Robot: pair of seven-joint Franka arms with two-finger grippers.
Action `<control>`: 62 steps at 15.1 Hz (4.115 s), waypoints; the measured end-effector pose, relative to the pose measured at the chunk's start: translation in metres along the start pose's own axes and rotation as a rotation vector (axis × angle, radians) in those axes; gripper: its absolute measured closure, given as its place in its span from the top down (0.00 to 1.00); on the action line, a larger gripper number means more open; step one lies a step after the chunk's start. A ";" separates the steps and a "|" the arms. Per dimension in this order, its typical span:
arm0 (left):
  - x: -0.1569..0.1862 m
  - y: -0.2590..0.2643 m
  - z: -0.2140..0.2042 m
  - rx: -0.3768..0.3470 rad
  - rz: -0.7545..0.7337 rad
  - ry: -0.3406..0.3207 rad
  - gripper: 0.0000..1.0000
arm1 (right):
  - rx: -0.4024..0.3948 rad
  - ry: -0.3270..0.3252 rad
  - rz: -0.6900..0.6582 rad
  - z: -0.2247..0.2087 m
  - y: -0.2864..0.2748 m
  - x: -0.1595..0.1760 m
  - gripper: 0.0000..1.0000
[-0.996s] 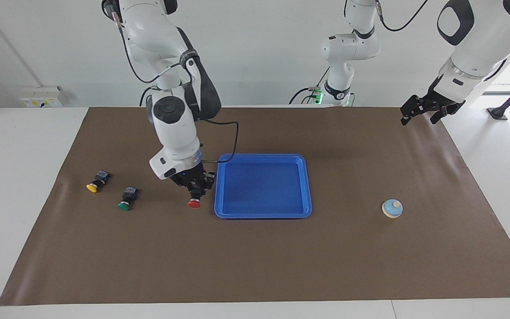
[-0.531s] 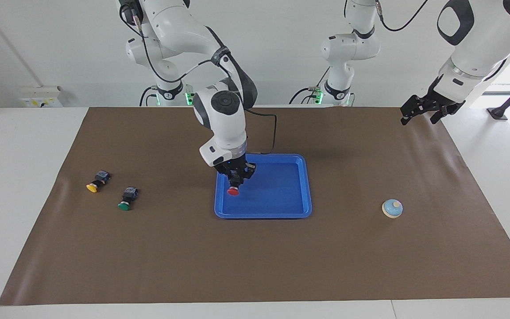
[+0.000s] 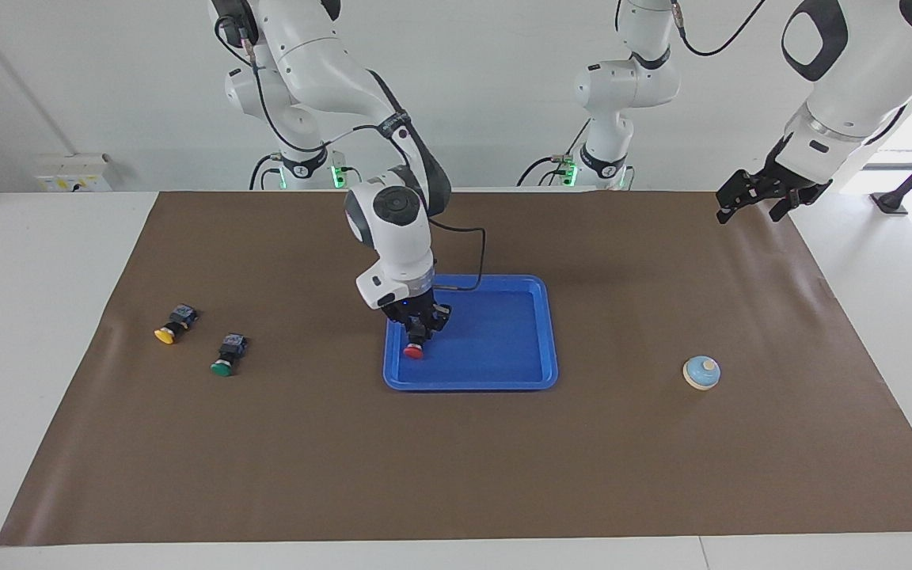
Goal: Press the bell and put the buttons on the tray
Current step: 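Carry the red button with the right gripper into the blue tray, then open the right gripper and withdraw it toward the green button, then grasp the green-capped button with the right gripper and lift it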
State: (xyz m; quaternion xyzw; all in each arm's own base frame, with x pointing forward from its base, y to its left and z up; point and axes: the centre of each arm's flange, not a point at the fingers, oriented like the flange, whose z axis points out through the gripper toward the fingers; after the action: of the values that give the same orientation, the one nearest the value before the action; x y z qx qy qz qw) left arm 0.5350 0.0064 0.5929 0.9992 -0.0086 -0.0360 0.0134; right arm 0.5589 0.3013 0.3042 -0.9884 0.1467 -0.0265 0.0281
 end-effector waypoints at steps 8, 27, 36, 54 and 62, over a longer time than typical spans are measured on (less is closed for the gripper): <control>0.000 0.000 0.000 0.000 0.000 0.000 1.00 | -0.026 -0.019 0.039 -0.018 0.004 0.009 0.95; 0.000 0.000 0.000 0.000 0.000 0.000 1.00 | -0.094 -0.089 -0.122 -0.092 0.286 0.150 1.00; 0.000 0.000 0.000 0.000 0.000 0.000 1.00 | -0.072 0.028 -0.165 -0.029 0.351 0.113 1.00; 0.000 0.000 0.000 0.000 0.000 0.000 1.00 | -0.061 0.076 -0.248 -0.005 0.346 0.100 0.40; 0.000 0.000 0.000 0.000 0.000 0.000 1.00 | -0.053 0.032 -0.210 -0.082 0.204 0.110 0.40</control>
State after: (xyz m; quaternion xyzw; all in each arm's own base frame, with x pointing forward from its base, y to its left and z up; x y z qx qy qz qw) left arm 0.5350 0.0064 0.5930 0.9992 -0.0086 -0.0360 0.0134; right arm 0.6001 0.0705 0.3780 -0.9982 0.0432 -0.0411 -0.0033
